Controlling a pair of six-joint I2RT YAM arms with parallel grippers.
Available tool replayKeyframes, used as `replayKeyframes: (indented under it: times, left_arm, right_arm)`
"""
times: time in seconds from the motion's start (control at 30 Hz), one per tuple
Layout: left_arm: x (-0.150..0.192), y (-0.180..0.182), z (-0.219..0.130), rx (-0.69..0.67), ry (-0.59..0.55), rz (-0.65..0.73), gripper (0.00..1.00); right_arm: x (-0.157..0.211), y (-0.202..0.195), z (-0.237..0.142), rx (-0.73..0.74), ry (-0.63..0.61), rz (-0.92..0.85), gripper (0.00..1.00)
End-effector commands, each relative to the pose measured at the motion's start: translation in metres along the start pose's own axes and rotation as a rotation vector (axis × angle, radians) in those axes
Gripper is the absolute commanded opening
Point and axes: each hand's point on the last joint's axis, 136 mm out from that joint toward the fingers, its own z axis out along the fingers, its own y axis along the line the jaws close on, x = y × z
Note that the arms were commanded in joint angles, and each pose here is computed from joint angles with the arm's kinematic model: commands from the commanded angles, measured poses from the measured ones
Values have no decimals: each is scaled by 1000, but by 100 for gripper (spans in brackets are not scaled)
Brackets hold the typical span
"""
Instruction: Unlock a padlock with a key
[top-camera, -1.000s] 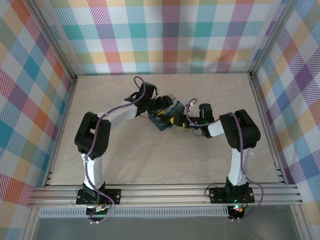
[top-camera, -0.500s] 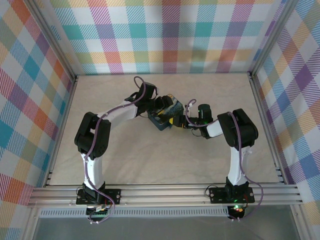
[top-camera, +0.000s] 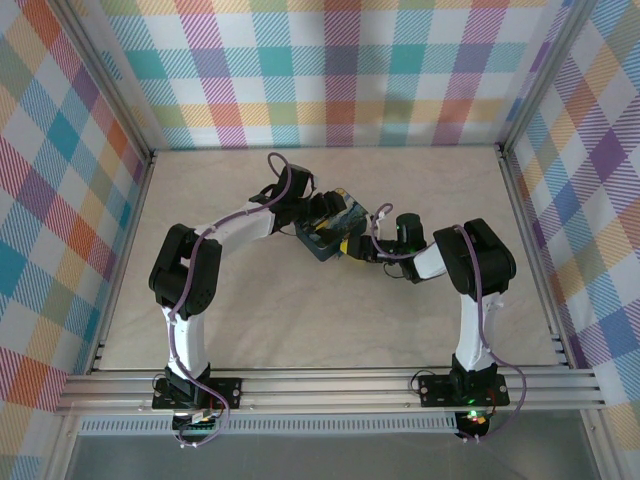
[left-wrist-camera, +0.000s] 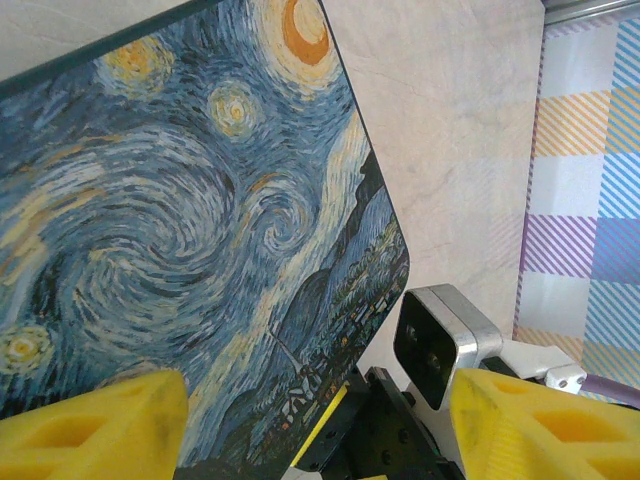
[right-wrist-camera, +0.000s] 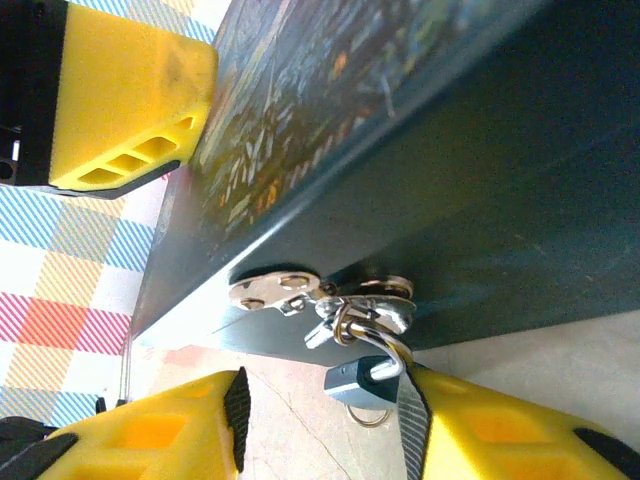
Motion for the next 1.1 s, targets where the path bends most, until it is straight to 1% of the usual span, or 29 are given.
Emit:
replayKeyframes:
  times: [0.0, 0.2, 0.33, 0.5, 0.73, 0.87, 1.07]
  left_arm:
    - [14, 15, 6, -41, 37, -13, 70]
    - [14, 15, 5, -40, 37, -14, 70]
    - [15, 16, 6, -43, 37, -13, 70]
    - [15, 16, 5, -42, 38, -14, 70]
    - [15, 17, 7, -44, 39, -15, 70]
    - [15, 17, 6, -44, 39, -15, 70]
    - [15, 16, 5, -42, 38, -13, 70]
  right_arm:
    - [-5, 10, -1, -21, -21, -43, 43]
    - [-9, 11, 1, -21, -28, -50, 40]
    - [-12, 9, 1, -10, -32, -48, 40]
    - [-13, -3, -3, 56, -47, -37, 47]
    - [-19, -6, -3, 70, -51, -41, 54]
    - [-23, -10, -3, 105, -50, -51, 59]
    - [-25, -13, -3, 119, -50, -44, 62]
